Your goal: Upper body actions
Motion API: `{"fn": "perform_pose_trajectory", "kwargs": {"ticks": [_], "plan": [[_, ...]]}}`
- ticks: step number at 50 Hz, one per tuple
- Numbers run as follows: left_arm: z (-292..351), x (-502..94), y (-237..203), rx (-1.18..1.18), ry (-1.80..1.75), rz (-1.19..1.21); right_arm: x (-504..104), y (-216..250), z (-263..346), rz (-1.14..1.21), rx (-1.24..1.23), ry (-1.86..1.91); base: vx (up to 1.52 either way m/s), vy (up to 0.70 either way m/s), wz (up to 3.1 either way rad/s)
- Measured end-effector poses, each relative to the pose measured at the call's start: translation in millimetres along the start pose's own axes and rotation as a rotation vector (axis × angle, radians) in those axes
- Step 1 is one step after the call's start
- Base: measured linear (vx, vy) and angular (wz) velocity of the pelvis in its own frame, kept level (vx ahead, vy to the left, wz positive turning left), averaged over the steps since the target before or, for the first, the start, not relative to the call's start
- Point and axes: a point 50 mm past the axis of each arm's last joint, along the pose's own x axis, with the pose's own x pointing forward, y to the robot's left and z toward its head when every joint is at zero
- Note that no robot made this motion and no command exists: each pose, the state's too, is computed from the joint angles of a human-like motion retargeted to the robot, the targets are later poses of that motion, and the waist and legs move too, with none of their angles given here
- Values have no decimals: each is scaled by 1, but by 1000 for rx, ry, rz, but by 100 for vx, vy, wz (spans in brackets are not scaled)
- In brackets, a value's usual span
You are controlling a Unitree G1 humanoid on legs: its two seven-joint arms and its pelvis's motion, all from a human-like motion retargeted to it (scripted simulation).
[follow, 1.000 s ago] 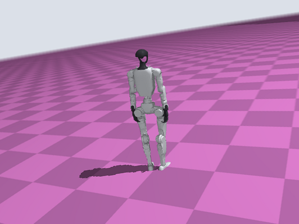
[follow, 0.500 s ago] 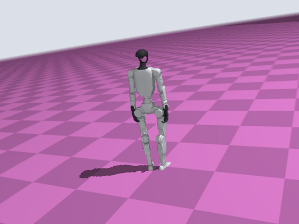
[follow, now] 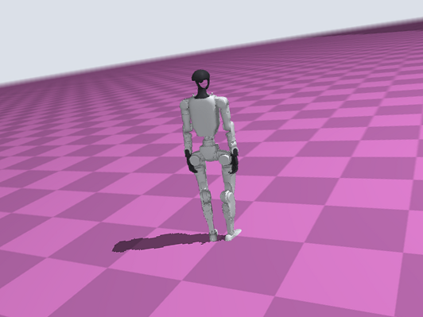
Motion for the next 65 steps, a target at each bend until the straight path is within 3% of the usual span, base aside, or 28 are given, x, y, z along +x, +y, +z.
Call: {"fn": "perform_pose_trajectory", "kwargs": {"ticks": [65], "plan": [[-1,0,-1,-1,-1,-6,0,1,-1,-3,-1,3,0,0,0]]}}
